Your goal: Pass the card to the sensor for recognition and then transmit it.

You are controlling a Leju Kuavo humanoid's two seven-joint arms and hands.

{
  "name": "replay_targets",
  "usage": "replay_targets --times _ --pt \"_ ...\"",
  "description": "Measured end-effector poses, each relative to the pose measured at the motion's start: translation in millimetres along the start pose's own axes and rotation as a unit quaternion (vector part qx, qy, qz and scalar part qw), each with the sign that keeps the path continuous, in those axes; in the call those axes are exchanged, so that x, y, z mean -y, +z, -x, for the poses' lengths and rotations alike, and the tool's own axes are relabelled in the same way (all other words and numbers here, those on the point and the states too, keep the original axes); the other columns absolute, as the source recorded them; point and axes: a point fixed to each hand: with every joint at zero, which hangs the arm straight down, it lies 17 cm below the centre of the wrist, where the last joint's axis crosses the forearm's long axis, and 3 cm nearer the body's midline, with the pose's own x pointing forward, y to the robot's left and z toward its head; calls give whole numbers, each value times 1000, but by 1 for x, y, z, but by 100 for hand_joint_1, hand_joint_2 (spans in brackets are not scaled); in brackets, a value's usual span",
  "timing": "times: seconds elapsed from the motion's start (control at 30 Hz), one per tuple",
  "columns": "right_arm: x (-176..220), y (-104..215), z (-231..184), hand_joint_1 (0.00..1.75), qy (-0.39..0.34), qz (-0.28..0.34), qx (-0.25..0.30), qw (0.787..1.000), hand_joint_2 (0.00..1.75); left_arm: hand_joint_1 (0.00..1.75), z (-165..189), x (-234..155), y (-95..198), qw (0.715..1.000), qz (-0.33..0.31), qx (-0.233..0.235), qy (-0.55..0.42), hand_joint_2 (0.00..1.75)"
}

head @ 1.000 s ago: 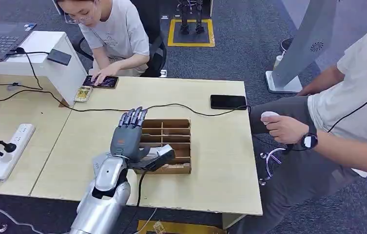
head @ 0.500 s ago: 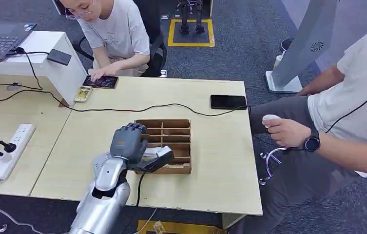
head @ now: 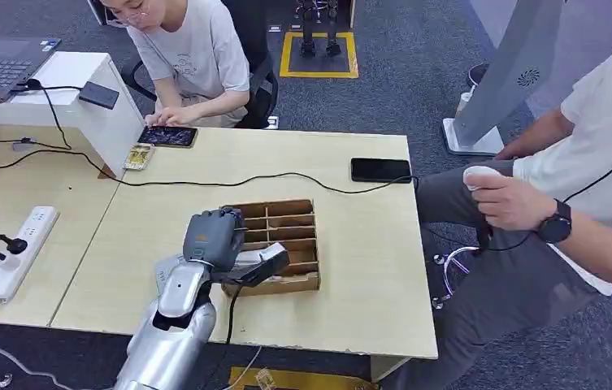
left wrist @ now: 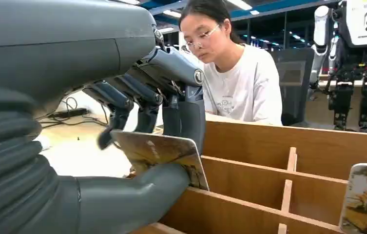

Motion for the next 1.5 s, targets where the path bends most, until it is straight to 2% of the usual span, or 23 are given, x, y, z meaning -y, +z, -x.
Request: replay_targets --times 0.23,0.33,0.47,0.7,0.8,1.03,1.37,1.43,1.47,1.5 --pt "0 0 2 0 -1 0 -4 1000 175 175 2 -7 -3 1000 0 11 11 175" --pt "-1 0 2 0 -3 0 -6 1000 175 175 -3 -23 -6 1000 -12 19 21 175" --pt "-1 0 5 0 -11 0 -11 1000 175 175 -11 -66 -18 997 -44 31 47 175" --pt "-7 2 14 0 -18 -3 -20 1000 175 175 -17 -184 -43 986 -143 54 71 175" --pt "-8 2 14 0 -18 -4 -21 1000 175 175 -16 -211 -44 982 -169 61 66 175" --pt "-7 2 15 0 -15 -4 -22 1000 175 175 4 -220 -44 982 -184 22 27 175" --pt "-7 2 11 0 -8 -11 -18 1000 175 175 80 -207 -68 979 -177 -96 -13 175" --pt "-7 2 11 0 -10 -12 -17 1000 175 168 91 -204 -71 978 -174 -113 -10 175" --pt "-7 2 11 0 -10 -11 -17 1000 175 159 97 -203 -73 977 -173 -120 -8 175" --pt "-7 2 11 0 -10 -11 -17 1000 175 162 101 -202 -74 977 -173 -127 -7 175"
